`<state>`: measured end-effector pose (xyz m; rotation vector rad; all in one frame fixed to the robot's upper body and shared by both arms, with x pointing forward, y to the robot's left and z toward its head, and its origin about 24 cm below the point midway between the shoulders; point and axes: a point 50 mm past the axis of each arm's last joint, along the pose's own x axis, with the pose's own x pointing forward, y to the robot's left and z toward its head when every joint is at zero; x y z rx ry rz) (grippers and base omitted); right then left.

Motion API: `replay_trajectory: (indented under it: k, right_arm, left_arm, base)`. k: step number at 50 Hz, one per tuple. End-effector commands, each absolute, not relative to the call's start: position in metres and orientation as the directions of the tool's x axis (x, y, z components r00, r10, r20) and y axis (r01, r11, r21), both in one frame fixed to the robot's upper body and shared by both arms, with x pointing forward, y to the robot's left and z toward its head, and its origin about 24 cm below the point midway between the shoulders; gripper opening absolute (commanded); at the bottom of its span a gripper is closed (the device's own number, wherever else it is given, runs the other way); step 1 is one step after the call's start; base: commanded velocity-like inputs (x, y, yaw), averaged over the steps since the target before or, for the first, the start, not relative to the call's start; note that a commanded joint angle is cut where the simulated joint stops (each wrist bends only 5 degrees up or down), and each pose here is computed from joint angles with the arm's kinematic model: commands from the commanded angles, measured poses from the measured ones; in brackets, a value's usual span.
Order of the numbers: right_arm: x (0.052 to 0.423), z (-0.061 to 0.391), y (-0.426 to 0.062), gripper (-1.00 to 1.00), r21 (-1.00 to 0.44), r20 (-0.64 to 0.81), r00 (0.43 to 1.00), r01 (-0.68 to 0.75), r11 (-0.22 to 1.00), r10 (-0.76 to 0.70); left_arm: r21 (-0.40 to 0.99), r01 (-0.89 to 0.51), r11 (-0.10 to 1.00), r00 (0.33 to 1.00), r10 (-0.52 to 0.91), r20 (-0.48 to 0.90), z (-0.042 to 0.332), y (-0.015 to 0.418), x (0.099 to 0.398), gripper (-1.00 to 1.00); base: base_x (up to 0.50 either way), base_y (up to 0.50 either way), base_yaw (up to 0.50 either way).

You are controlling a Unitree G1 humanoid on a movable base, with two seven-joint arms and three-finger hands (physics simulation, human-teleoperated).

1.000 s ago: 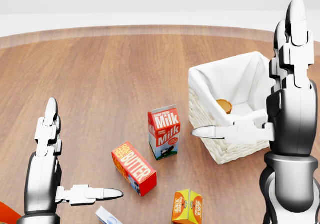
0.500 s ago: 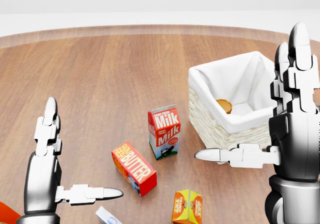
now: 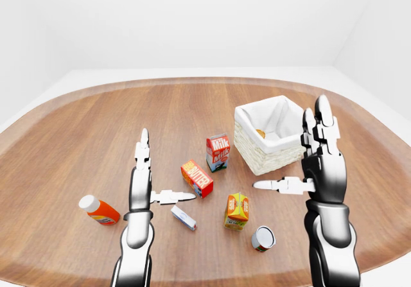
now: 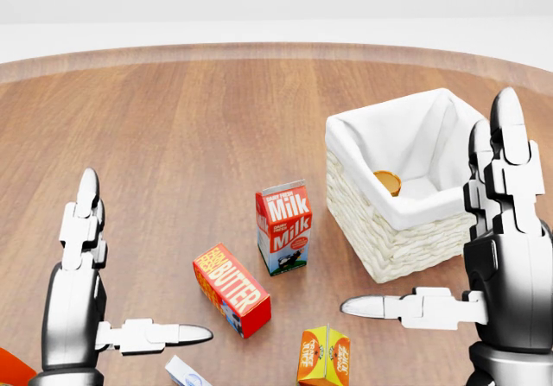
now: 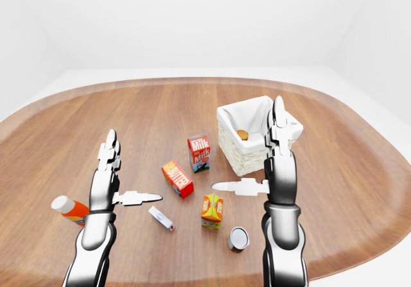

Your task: Pick up the alphabet soup and the tomato sauce, and put them in the basket.

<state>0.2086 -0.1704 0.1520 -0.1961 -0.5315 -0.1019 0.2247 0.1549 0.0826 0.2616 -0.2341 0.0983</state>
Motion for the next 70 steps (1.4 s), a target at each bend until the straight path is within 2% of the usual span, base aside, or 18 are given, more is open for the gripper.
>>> replay_trajectory:
  k: [1,28,59,70]
  right_arm:
    - [0.200,0.148,-0.173,1.00,-0.156,0.492,0.869,0.145,0.977,-0.050]
    - [0.190,0.120,-0.176,1.00,-0.149,0.365,0.929,0.123,0.981,-0.061]
    - [0.176,0.099,-0.176,1.00,-0.133,0.258,0.964,0.096,0.987,-0.059]
    - [0.173,0.078,-0.172,1.00,-0.124,0.160,0.986,0.076,0.989,-0.055]
  left_arm:
    - [0.236,-0.137,0.962,0.966,0.077,0.248,0.084,0.157,0.224,1.00]
    - [0.236,-0.138,0.962,0.966,0.078,0.247,0.084,0.157,0.224,1.00]
    - [0.236,-0.138,0.962,0.966,0.078,0.247,0.084,0.157,0.224,1.00]
    - [0.236,-0.139,0.962,0.966,0.079,0.247,0.084,0.157,0.224,1.00]
  base:
    - [0.00,0.00,0.00]
    - [0.00,0.00,0.00]
    - [0.00,0.00,0.00]
    - [0.00,0.00,0.00]
